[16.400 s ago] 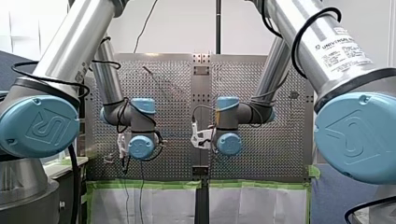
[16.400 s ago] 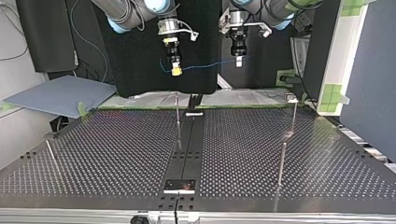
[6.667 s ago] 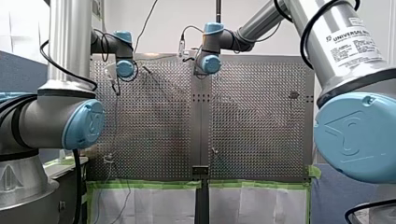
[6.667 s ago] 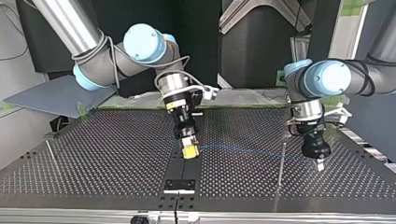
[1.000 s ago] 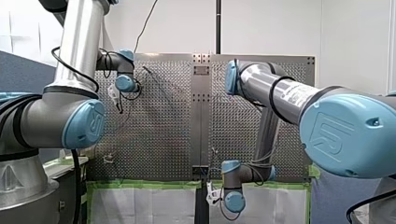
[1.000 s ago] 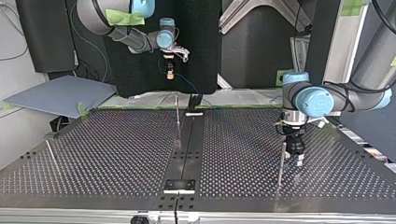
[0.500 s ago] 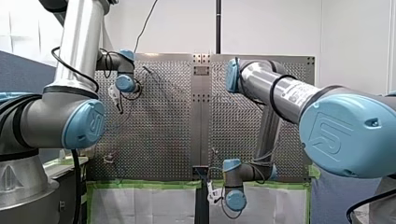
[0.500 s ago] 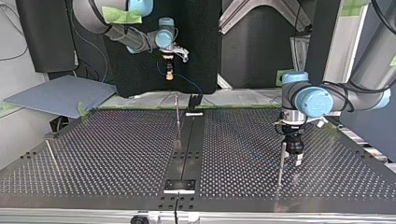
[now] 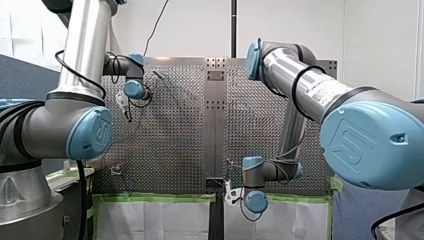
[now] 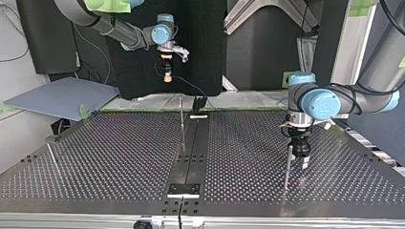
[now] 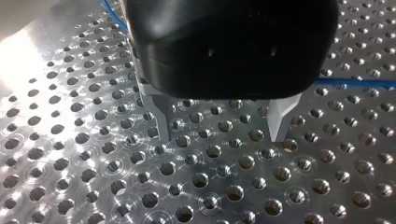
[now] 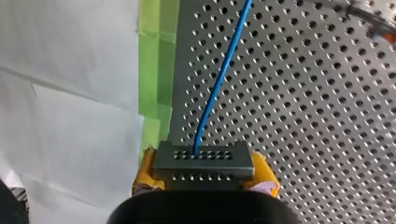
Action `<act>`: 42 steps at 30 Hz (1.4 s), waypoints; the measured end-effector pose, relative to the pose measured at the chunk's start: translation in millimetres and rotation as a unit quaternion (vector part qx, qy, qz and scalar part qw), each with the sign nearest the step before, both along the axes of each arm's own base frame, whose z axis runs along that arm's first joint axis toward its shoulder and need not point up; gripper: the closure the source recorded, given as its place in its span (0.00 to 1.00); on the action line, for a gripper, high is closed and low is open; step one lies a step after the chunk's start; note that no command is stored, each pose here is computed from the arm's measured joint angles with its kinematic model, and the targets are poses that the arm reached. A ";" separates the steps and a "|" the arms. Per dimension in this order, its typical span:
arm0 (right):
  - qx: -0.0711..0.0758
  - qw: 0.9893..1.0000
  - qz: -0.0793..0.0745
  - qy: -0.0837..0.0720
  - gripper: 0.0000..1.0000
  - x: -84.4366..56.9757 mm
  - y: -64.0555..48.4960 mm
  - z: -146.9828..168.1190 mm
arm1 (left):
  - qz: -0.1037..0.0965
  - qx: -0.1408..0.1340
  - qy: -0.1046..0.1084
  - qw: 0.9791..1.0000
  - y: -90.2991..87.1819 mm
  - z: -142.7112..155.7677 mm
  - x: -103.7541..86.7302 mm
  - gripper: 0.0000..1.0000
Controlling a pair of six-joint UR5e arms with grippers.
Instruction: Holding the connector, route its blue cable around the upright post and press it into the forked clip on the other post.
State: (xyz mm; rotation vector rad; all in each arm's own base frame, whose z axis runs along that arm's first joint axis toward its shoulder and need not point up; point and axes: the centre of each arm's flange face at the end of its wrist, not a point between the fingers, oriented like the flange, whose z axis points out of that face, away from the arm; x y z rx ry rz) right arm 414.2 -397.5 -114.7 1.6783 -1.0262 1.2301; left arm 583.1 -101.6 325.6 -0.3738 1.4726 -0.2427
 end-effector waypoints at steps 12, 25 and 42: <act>-0.020 1.000 -0.005 -0.014 1.00 -7.9 4.5 41.6 | 0.005 0.000 0.001 1.000 0.9 -0.2 -0.2 0.00; -0.050 0.998 -0.005 -0.037 1.00 -4.0 -7.8 83.9 | 0.012 -0.001 0.001 1.000 2.4 0.0 -0.5 0.00; -0.046 0.999 -0.012 -0.018 1.00 -40.7 -13.0 73.6 | 0.015 -0.001 0.004 1.000 3.7 -0.9 -0.8 0.00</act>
